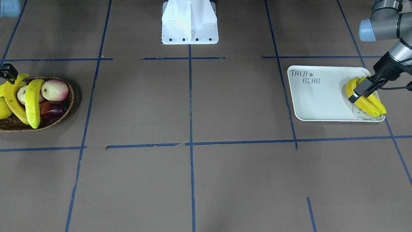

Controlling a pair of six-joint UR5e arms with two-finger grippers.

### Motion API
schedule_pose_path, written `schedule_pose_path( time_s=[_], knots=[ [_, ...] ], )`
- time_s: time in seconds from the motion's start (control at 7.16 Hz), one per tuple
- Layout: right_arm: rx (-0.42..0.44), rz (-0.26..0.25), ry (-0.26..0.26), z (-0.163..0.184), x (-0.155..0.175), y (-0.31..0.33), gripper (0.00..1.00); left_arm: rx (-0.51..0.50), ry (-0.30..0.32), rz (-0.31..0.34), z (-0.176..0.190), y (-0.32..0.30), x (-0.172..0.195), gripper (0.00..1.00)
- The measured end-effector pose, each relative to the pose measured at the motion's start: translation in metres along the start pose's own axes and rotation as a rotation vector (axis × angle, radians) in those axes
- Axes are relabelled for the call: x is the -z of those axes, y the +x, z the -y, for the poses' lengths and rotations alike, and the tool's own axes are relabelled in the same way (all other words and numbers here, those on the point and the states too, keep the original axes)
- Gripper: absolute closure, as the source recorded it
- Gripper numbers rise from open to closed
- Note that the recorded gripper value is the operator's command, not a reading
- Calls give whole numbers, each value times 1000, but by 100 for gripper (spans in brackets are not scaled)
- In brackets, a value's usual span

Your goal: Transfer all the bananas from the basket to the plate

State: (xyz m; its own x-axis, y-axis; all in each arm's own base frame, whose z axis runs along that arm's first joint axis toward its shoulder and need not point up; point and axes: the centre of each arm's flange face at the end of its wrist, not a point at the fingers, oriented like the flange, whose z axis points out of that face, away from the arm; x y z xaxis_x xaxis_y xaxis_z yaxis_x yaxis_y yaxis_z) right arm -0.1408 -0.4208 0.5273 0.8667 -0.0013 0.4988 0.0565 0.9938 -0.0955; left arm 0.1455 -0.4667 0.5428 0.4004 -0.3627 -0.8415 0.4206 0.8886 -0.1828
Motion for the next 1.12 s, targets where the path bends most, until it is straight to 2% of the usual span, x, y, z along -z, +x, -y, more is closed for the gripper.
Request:
schedule_pose_path(
  time_s=[0.56,1.12],
  knots=[
    [-13,-64,-28,3,-28,-3,25,1,-1,1,-1,-2,0,0],
    [0,-88,-39,4,-41,-20,26,-1,-1,-2,-3,-1,3,0]
  ],
)
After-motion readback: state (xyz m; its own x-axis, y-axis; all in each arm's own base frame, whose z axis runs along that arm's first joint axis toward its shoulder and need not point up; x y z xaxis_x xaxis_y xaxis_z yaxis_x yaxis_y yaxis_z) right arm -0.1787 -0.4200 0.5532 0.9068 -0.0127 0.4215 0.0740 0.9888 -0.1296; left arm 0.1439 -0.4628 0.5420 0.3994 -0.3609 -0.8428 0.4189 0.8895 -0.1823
